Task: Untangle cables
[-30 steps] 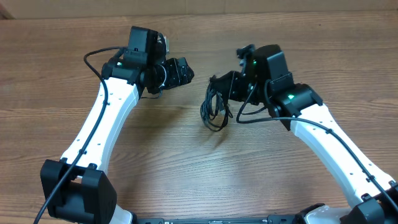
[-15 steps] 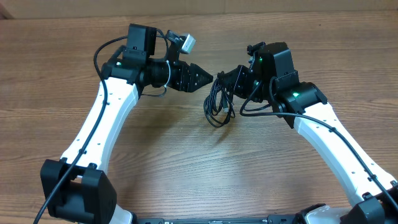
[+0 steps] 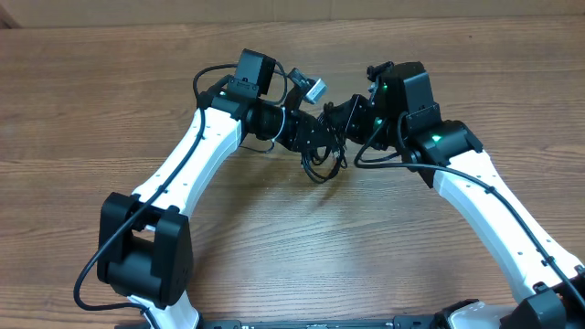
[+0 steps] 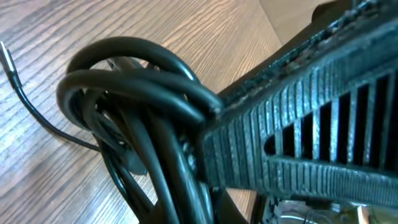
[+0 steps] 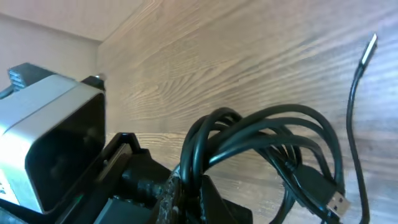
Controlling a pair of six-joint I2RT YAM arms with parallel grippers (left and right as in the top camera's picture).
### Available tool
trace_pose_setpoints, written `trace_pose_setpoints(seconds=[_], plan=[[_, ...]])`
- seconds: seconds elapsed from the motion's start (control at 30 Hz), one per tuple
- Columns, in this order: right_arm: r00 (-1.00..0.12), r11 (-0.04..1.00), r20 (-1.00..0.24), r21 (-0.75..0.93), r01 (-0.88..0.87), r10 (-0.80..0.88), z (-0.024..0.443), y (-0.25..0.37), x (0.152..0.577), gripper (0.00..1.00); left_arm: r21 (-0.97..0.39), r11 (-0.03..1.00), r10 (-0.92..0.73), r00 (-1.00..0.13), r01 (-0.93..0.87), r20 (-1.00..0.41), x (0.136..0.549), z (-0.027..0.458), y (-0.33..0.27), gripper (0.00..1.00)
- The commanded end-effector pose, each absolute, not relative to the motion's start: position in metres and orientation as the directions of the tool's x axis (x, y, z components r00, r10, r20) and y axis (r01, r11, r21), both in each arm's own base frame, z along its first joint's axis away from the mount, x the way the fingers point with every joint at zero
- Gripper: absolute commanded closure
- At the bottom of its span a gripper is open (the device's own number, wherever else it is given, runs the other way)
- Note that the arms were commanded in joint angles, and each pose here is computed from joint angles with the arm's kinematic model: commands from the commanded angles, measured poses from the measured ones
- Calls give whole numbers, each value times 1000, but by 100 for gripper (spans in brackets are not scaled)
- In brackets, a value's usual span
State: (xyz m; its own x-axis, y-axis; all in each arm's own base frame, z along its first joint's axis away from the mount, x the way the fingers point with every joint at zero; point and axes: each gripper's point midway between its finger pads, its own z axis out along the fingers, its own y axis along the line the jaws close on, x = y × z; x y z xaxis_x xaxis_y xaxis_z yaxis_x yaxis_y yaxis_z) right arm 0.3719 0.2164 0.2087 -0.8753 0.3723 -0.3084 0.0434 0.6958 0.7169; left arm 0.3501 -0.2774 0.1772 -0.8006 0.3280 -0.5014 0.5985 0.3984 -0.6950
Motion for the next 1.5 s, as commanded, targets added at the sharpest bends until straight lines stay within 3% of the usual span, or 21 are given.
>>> trace_pose_setpoints(seconds=[0.0, 0.2, 0.3, 0.37, 0.43, 0.57, 0.67, 0.73, 0.9, 1.13, 1.27, 1.4, 1.47], plan=[[-821, 694, -277, 695, 187, 499, 209, 181, 384, 96, -701, 439, 278, -827, 562, -489, 368, 177, -264, 96], [-756, 735, -246, 535, 416, 607, 175, 113, 375, 96, -702, 455, 255, -836, 548, -486, 375, 177, -253, 96], [-817, 781, -278, 551, 296, 506, 180, 122, 375, 96, -702, 456, 254, -836, 547, -487, 375, 177, -252, 96], [-877, 764, -341, 643, 45, 339, 201, 156, 376, 96, -701, 454, 256, -834, 550, -488, 375, 177, -253, 96], [-884, 701, -388, 705, -104, 259, 221, 181, 376, 82, -701, 448, 258, -831, 556, -493, 374, 178, -254, 96], [-870, 664, -440, 722, -194, 223, 235, 204, 376, 46, -711, 405, 266, -818, 575, -511, 371, 184, -257, 96], [-869, 681, -433, 713, -166, 241, 229, 213, 379, 43, -717, 393, 265, -818, 575, -510, 369, 185, -258, 96], [-877, 688, -414, 711, -144, 245, 217, 221, 384, 44, -729, 372, 264, -818, 575, -511, 367, 188, -260, 96], [-880, 670, -427, 718, -189, 208, 205, 248, 390, 63, -731, 374, 262, -821, 570, -507, 367, 188, -260, 96], [-885, 683, -415, 710, -170, 211, 185, 251, 400, 75, -732, 374, 263, -822, 570, -505, 367, 188, -260, 96], [-875, 689, -429, 704, -168, 225, 182, 250, 407, 91, -733, 374, 263, -823, 568, -503, 366, 188, -260, 96], [-864, 761, -363, 648, 36, 350, 159, 224, 412, 96, -733, 379, 257, -825, 565, -503, 369, 188, -257, 93], [-856, 788, -342, 605, 116, 389, 148, 211, 409, 96, -732, 386, 246, -828, 560, -504, 372, 188, -252, 84]])
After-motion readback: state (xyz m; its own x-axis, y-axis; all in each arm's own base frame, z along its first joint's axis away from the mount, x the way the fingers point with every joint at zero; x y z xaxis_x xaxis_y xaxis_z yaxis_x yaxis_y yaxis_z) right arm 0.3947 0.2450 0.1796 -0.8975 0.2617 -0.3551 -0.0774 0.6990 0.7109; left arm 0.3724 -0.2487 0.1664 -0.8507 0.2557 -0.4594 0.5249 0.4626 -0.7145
